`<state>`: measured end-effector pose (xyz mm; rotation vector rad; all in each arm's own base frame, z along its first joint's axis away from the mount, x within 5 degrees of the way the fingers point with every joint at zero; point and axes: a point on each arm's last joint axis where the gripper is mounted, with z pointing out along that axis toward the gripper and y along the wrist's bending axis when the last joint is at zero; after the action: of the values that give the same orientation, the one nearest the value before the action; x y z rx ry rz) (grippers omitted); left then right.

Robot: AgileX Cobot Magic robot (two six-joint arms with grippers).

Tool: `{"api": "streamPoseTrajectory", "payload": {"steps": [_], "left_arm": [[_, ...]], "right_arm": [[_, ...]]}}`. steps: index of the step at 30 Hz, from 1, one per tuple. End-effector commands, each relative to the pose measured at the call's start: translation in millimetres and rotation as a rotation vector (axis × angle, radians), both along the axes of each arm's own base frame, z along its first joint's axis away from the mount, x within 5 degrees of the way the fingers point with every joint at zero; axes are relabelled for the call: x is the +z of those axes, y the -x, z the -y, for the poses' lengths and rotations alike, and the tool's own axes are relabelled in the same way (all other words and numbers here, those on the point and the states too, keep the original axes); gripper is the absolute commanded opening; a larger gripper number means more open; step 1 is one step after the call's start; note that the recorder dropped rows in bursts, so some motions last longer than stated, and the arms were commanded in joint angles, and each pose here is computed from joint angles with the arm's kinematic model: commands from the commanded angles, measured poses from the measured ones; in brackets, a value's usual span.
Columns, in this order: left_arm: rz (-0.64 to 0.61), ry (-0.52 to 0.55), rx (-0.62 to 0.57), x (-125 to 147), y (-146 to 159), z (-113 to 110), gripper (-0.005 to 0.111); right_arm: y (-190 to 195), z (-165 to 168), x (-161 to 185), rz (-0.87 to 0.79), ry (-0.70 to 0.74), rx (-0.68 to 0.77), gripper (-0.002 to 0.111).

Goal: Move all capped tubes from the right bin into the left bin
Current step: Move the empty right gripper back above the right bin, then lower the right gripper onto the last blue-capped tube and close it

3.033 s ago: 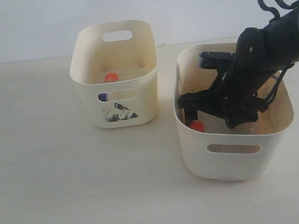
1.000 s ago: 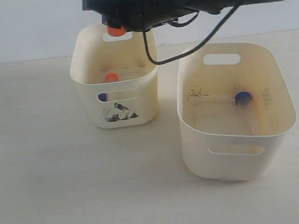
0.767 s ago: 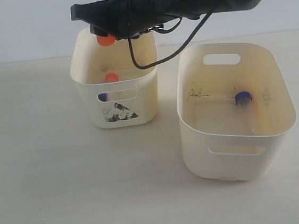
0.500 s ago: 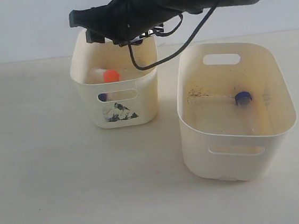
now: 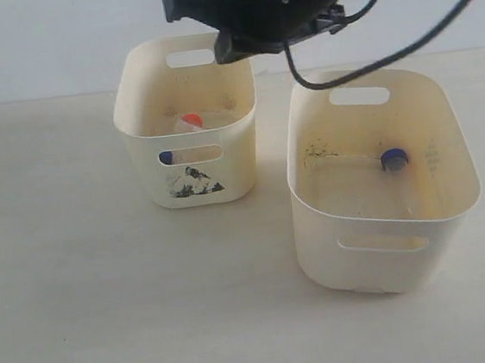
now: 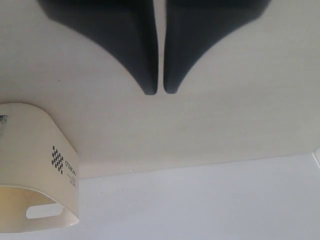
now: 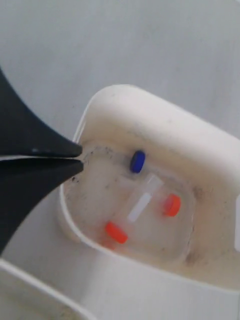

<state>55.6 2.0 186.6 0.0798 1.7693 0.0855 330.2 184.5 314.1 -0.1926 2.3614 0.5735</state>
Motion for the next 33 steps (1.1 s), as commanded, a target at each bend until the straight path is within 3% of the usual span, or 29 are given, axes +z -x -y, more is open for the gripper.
{"api": "streamPoseTrajectory", "payload": {"steps": [1, 10, 13, 17, 18, 23, 28, 33], "left_arm": [[0.020, 0.018, 0.001, 3, 0, 0, 0.004], [0.020, 0.018, 0.001, 3, 0, 0, 0.004], [0.020, 0.018, 0.001, 3, 0, 0, 0.004], [0.020, 0.018, 0.001, 3, 0, 0, 0.004], [0.020, 0.018, 0.001, 3, 0, 0, 0.004], [0.020, 0.018, 0.001, 3, 0, 0, 0.004], [0.020, 0.018, 0.001, 3, 0, 0, 0.004], [0.020, 0.018, 0.001, 3, 0, 0, 0.004]], "right_arm": [[12, 33, -15, -0.097, 0.065, -0.103, 0.000], [23, 53, -36, -0.266, 0.255, -0.103, 0.001], [24, 57, -38, -0.258, 0.340, -0.055, 0.012], [22, 60, -36, -0.241, 0.376, -0.072, 0.038], [22, 61, -35, -0.250, 0.374, -0.099, 0.040], [16, 68, -34, -0.319, 0.473, -0.169, 0.029], [4, 65, -27, -0.455, 0.554, -0.203, 0.028], [-17, 45, -14, -0.383, 0.530, -0.209, 0.028]]}}
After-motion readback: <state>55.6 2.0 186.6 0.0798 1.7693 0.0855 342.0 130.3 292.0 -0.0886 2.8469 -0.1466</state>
